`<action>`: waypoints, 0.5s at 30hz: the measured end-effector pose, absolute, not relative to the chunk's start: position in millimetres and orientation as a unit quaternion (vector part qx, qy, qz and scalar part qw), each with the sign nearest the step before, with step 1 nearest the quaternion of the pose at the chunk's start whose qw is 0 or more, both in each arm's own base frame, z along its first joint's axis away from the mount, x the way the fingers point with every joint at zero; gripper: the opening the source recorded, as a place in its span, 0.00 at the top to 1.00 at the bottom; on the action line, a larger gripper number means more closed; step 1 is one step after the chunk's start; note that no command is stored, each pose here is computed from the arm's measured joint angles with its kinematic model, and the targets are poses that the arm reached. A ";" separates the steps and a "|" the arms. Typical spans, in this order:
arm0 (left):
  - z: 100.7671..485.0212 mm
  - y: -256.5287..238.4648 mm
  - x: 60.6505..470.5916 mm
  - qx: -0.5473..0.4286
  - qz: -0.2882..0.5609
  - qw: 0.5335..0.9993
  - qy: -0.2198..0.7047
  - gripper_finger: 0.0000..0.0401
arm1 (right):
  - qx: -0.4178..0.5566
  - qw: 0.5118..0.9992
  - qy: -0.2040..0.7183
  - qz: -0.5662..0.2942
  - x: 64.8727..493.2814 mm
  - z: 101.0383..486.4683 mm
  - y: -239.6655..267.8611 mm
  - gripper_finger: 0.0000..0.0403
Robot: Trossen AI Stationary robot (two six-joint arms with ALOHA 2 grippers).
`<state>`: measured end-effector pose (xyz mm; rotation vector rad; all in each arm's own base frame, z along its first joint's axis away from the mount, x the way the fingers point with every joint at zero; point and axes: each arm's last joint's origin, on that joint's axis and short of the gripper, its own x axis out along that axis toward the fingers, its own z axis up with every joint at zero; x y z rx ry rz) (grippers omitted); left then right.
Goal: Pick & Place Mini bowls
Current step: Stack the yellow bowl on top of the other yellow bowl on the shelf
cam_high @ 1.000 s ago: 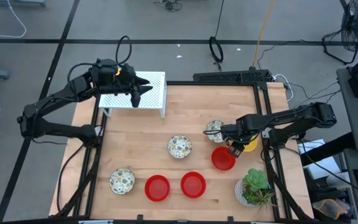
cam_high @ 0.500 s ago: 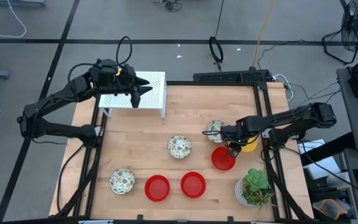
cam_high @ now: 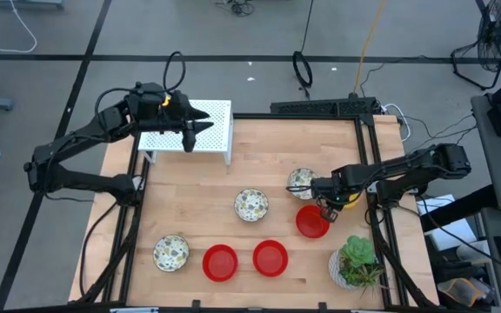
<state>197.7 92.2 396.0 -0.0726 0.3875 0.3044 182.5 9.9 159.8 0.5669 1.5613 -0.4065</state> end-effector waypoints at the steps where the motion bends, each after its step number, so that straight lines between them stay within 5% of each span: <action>1: 395.2 90.8 199.7 -0.014 0.138 0.971 0.197 0.64 | 0.253 0.652 0.693 -0.174 182.2 160.7 10.2 0.98; 8: 383.6 82.6 220.8 0.051 0.070 0.970 0.226 0.64 | 0.260 0.647 0.699 -0.162 185.8 196.5 11.3 1.00; 15: 359.6 79.4 255.3 0.044 0.036 0.963 0.265 0.64 | 0.240 0.782 0.569 -0.079 214.9 238.6 14.2 1.00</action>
